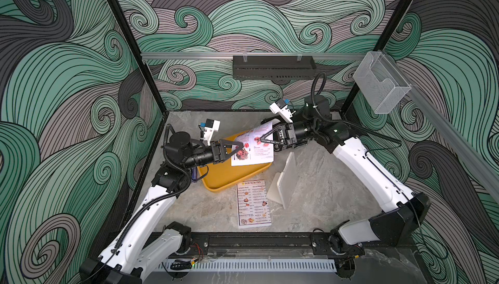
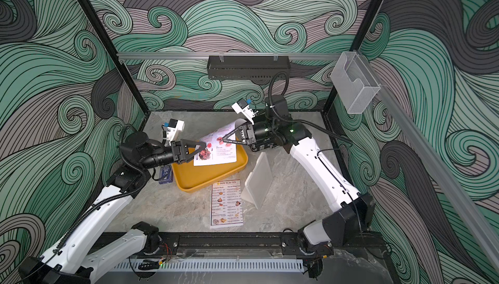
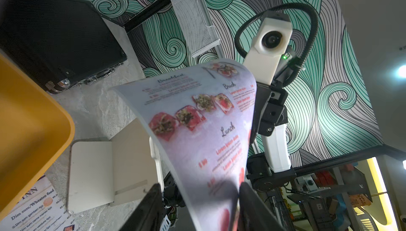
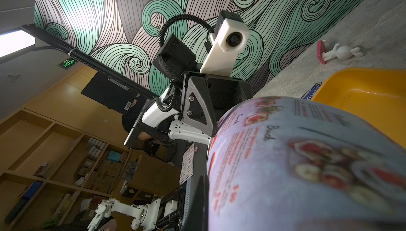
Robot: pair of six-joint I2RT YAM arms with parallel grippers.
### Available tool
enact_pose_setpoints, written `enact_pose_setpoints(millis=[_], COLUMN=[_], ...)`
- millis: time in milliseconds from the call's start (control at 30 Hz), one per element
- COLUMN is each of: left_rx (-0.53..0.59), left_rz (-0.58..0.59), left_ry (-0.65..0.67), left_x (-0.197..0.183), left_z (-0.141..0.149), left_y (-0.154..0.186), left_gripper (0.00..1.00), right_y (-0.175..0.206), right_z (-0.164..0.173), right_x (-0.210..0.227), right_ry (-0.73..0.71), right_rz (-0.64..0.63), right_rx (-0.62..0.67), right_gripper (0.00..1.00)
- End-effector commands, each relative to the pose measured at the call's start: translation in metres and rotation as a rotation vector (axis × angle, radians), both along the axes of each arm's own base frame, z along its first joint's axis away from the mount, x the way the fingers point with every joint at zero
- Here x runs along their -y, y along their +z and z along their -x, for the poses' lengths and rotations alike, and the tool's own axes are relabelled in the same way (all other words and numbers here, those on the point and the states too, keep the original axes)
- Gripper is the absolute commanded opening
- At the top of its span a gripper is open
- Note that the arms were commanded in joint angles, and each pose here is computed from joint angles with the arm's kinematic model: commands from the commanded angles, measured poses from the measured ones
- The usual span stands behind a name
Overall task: Replace the menus in the menu holders
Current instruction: Pick up the menu from the storage box.
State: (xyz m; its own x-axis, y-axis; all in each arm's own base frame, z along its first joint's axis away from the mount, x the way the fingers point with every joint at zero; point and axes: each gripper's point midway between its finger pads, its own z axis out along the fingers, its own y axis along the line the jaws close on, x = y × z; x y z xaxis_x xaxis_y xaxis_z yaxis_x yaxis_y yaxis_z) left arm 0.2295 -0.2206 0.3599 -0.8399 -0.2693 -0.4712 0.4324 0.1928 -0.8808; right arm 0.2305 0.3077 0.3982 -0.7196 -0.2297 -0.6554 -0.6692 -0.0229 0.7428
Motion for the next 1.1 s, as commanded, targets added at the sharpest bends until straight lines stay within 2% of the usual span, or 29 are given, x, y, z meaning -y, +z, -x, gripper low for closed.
enact_pose_setpoints(millis=[0,267,733,800,933,967,1067], left_rx=[0.054,0.054,0.047,0.046,0.039,0.039,0.062], left_rz=[0.04,0.046,0.042,0.041,0.035,0.027,-0.026], left_ry=[-0.043,-0.052,-0.067,-0.069,-0.054,-0.043,0.007], left_x=[0.001,0.0,0.001,0.002,0.001,0.0,-0.004], left_z=[0.009,0.013,0.014,0.014,0.011,0.01,0.006], left_y=[0.026,0.032,0.032,0.031,0.029,0.028,0.024], left_gripper=[0.49,0.31,0.2,0.16,0.0,0.0,0.0], right_y=[-0.005,-0.016,-0.018,-0.019,-0.021,-0.021,-0.02], right_z=[-0.002,-0.006,-0.014,-0.013,-0.012,-0.012,-0.017], right_x=[-0.002,-0.004,-0.009,-0.01,-0.01,-0.01,-0.006], right_ry=[0.01,-0.004,-0.016,-0.012,-0.009,-0.011,-0.054], right_rz=[-0.003,0.017,0.002,0.002,0.005,0.007,0.012], right_rx=[-0.009,-0.049,-0.098,-0.099,-0.104,-0.105,-0.089], right_gripper=[0.0,0.0,0.0,0.0,0.0,0.07,0.48])
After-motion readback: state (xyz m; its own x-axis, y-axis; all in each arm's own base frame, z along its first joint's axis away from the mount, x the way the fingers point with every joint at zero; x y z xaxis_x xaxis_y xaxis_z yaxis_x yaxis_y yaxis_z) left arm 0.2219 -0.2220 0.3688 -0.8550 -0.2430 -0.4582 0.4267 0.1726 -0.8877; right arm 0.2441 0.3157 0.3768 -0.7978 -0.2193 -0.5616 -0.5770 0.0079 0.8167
